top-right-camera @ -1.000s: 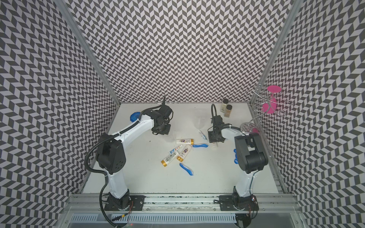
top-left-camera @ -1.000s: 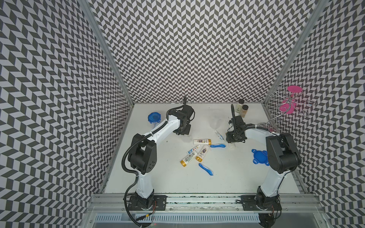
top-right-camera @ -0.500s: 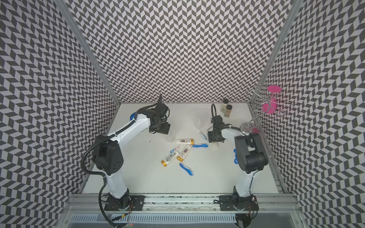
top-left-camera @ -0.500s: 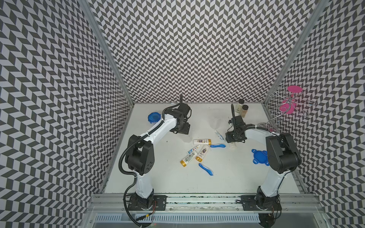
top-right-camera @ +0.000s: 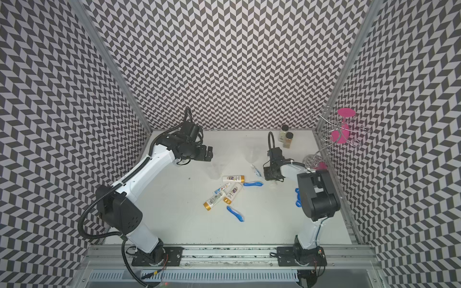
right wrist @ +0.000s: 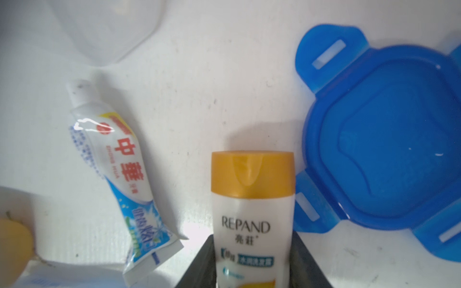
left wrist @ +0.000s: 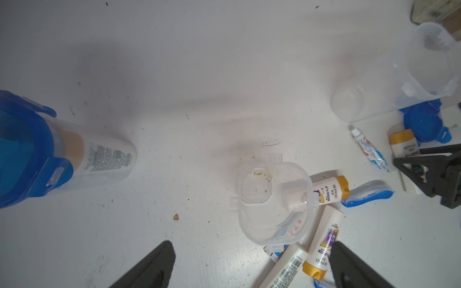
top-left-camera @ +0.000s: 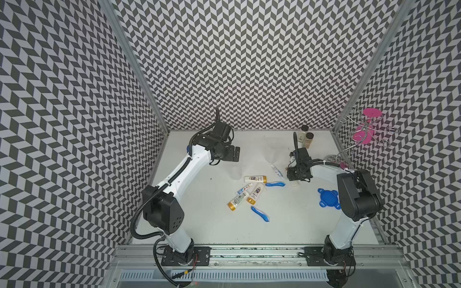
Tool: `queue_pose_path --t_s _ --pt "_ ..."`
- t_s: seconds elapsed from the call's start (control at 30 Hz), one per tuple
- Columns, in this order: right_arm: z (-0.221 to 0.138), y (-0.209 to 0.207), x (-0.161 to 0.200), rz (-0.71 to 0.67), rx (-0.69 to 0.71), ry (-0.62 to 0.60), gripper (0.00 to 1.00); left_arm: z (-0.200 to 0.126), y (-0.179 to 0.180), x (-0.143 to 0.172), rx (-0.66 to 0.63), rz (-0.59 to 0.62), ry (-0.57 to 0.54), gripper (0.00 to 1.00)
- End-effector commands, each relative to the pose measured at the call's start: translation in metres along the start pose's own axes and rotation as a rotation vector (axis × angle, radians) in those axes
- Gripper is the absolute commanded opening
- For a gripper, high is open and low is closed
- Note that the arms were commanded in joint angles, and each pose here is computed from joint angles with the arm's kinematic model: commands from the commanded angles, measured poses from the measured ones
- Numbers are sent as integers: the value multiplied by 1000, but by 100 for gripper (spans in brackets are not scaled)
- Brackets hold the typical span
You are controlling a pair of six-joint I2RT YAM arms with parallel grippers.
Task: Pack away toiletry kits
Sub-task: Pick up the toiletry item from the center of the board.
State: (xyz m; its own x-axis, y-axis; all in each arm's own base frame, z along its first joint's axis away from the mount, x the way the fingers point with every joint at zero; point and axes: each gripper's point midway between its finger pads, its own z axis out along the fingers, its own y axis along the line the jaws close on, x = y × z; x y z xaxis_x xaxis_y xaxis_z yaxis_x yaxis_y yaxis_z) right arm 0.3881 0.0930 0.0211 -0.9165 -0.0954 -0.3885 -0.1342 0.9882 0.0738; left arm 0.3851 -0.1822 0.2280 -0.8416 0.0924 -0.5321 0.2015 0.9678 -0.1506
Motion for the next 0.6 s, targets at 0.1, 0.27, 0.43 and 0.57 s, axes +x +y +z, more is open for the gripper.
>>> queue_pose_path --t_s 0.1,0.27,0.43,0.57 --pt "10 4 48 28 -33 149 31 -36 -18 -28 162 -35 -144 99" --pt "-12 6 28 7 -44 10 28 -34 -26 -21 232 -46 -131 100" --pt "-54 18 1 -14 -106 -177 23 -32 -37 -13 321 -57 -123 99" --pt "-86 27 -10 -57 -153 -282 21 -37 -56 -13 443 -41 -135 100"
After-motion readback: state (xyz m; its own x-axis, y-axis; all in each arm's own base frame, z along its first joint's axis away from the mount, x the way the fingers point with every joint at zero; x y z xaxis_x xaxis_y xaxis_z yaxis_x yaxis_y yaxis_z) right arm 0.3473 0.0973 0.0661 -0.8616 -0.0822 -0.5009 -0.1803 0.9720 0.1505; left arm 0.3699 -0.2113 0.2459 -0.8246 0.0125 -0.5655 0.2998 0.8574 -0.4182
